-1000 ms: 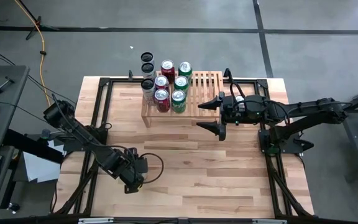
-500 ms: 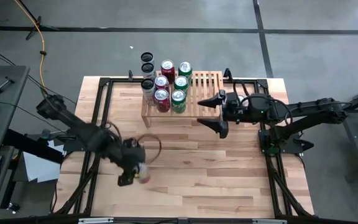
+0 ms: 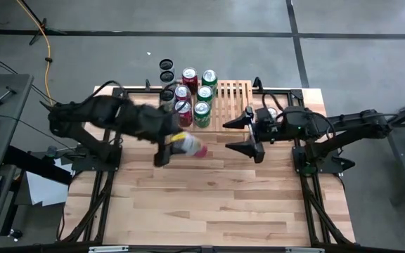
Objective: Place canned beverage on shelf
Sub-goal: Put the bottom pink-white soda can on the shelf
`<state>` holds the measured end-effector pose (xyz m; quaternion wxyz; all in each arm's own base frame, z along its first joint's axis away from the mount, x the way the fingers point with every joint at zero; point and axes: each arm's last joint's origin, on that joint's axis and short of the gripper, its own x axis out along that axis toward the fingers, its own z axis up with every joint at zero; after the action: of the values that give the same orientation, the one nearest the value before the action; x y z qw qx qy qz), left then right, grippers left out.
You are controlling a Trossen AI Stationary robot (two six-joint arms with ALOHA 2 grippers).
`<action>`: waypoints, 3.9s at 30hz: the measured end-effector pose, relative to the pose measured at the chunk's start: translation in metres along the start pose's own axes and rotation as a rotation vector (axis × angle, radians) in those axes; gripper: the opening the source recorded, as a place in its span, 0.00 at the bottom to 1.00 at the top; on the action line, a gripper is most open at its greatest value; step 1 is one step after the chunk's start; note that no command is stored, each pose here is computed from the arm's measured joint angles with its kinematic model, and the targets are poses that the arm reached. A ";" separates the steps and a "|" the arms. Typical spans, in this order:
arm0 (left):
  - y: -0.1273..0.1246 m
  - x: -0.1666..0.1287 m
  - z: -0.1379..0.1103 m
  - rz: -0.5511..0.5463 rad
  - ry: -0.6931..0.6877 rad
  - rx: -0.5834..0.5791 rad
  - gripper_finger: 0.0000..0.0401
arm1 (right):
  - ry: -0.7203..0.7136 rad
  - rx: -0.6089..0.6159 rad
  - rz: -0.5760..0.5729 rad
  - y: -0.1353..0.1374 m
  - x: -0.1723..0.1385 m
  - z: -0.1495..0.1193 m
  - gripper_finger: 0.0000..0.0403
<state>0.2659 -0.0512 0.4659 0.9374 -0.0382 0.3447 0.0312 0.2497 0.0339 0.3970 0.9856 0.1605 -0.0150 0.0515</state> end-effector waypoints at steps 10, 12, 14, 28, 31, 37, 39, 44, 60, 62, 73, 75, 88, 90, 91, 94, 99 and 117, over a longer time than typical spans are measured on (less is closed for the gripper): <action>0.023 0.045 0.010 0.092 0.087 0.030 0.69 | 0.400 -0.271 -0.075 0.007 0.042 0.007 0.89; 0.023 0.049 0.011 0.093 0.082 0.031 0.69 | 0.457 -0.305 -0.091 0.007 0.050 0.006 0.89; 0.023 0.049 0.012 0.100 0.078 0.040 0.69 | 0.476 -0.327 -0.113 0.007 0.058 0.006 0.89; 0.015 0.048 0.017 0.118 0.006 0.051 0.69 | 0.500 -0.412 -0.330 -0.009 0.098 -0.020 0.89; 0.014 0.046 0.017 0.116 -0.002 0.053 0.69 | 0.516 -0.444 -0.372 -0.011 0.098 -0.022 0.89; 0.014 0.041 0.018 0.106 -0.024 0.053 0.69 | 0.470 -0.427 -0.337 -0.009 0.102 -0.019 0.89; 0.014 0.042 0.018 0.106 -0.014 0.059 0.69 | 0.455 -0.425 -0.331 -0.008 0.102 -0.018 0.89; 0.014 0.045 0.015 0.111 0.005 0.065 0.69 | 0.446 -0.377 -0.340 -0.008 0.102 -0.018 0.88; 0.016 0.034 0.011 0.118 0.020 0.048 0.91 | 0.609 -0.411 -0.410 -0.009 0.070 -0.014 0.68; 0.017 0.032 0.008 0.127 0.046 0.035 0.92 | 0.666 -0.415 -0.456 -0.010 0.054 -0.010 0.68; 0.014 0.046 -0.023 0.137 -0.060 -0.089 0.91 | 0.694 -0.204 -0.610 -0.019 -0.046 -0.037 0.68; 0.011 0.051 -0.034 0.105 -0.136 -0.147 0.91 | 0.564 -0.116 -0.629 -0.021 -0.064 -0.049 0.68; 0.003 0.047 -0.046 0.080 -0.540 -0.353 0.91 | -0.204 -0.071 -0.789 -0.053 -0.043 -0.124 0.68; 0.002 0.046 -0.045 0.076 -0.557 -0.359 0.91 | -0.220 -0.065 -0.804 -0.058 -0.036 -0.129 0.68; 0.002 0.046 -0.044 0.072 -0.561 -0.359 0.91 | -0.206 -0.072 -0.800 -0.060 -0.031 -0.132 0.68; 0.002 0.045 -0.044 0.068 -0.572 -0.363 0.91 | -0.165 -0.103 -0.744 -0.061 -0.013 -0.136 0.68; 0.002 0.045 -0.043 0.070 -0.577 -0.367 0.91 | -0.127 -0.170 -0.775 -0.061 0.013 -0.138 0.68; 0.000 0.045 -0.043 0.058 -0.580 -0.364 0.91 | -0.155 -0.168 -0.767 -0.102 0.037 -0.138 0.68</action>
<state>0.2721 -0.0542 0.4044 0.9729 -0.1845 0.0533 0.1284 0.2995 -0.0150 0.2354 0.9389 0.0764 -0.0324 -0.3340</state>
